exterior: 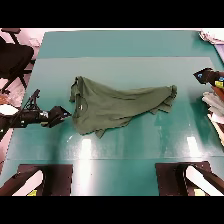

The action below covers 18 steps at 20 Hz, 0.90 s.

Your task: Fold the shirts.

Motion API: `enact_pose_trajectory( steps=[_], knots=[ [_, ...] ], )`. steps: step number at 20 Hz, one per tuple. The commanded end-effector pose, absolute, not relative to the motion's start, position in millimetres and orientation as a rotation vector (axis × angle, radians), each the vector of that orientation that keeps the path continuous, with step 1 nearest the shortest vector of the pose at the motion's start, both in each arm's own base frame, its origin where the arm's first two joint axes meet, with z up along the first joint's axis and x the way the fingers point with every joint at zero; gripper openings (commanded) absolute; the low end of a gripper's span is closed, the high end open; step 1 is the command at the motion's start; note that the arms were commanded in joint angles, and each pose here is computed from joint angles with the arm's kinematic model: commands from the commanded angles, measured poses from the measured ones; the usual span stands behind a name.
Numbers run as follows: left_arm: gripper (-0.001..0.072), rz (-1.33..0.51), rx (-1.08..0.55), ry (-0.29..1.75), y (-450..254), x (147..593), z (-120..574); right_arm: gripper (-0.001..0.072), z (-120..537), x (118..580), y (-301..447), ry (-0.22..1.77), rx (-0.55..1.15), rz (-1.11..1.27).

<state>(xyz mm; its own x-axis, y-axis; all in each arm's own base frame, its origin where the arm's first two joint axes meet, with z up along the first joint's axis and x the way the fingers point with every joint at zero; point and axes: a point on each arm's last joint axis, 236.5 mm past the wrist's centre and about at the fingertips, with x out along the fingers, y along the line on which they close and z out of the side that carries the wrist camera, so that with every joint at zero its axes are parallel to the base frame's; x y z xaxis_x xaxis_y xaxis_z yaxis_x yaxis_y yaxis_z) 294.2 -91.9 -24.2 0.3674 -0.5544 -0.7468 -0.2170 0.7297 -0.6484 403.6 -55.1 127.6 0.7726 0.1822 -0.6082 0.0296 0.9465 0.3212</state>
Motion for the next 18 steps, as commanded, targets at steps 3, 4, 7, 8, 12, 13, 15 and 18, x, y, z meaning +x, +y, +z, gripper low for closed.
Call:
enact_pose_trajectory(
  steps=[3,4,7,8,12,13,15,18],
  knots=[
    [0.0699,-0.262,-0.710,1.216,-113,297,-42,0.0545,128,406,-51,0.682,0.324,0.091],
    [0.0699,-0.291,-0.686,1.244,-126,292,-48,0.0545,129,406,-51,0.682,0.331,0.088],
    [0.0698,-0.319,-0.651,1.265,-150,289,-56,0.0545,129,406,-51,0.682,0.341,0.086],
    [0.0697,-0.306,-0.663,1.266,-150,290,-56,0.0545,129,406,-51,0.682,0.343,0.085],
    [0.0453,-0.283,-0.612,1.243,-141,295,-61,0.0545,128,405,-50,0.688,0.342,0.089],
    [0.0441,-0.280,-0.611,1.234,-140,297,-61,0.0545,128,405,-50,0.688,0.342,0.089],
    [0.0111,-0.280,-0.615,1.229,-140,299,-60,0.0545,128,405,-50,0.689,0.342,0.089],
    [0.0031,-0.303,-0.594,1.220,-142,299,-58,0.0544,124,401,-49,0.710,0.345,0.095]
  ],
)
